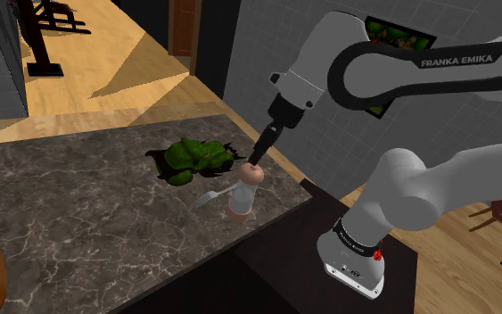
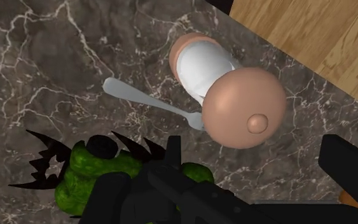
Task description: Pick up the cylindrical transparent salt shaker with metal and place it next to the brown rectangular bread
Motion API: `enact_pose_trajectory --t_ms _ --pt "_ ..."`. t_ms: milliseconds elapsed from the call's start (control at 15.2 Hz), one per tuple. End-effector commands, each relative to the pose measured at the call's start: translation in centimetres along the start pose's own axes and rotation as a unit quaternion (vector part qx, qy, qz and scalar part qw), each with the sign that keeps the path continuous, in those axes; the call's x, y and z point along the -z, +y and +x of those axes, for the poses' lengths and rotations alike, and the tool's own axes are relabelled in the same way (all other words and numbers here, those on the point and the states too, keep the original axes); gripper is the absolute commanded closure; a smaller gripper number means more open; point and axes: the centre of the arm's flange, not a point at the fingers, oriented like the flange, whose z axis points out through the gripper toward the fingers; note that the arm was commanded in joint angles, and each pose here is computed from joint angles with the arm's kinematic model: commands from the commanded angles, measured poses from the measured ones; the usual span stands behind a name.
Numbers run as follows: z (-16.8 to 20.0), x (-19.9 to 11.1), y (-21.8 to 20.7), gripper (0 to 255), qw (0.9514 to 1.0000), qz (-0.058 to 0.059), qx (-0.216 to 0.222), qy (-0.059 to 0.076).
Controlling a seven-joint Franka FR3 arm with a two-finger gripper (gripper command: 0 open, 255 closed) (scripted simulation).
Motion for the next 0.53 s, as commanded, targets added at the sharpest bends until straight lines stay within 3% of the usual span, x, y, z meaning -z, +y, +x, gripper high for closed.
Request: enact_pose_trajectory --t_ms 0,462 --pt "0.1 -1.5 -0.5 0 1.0000 0.003 0.005 0.003" --pt "0.2 -5.0 -0.5 0 1.0000 0.003 0.005 0.003"
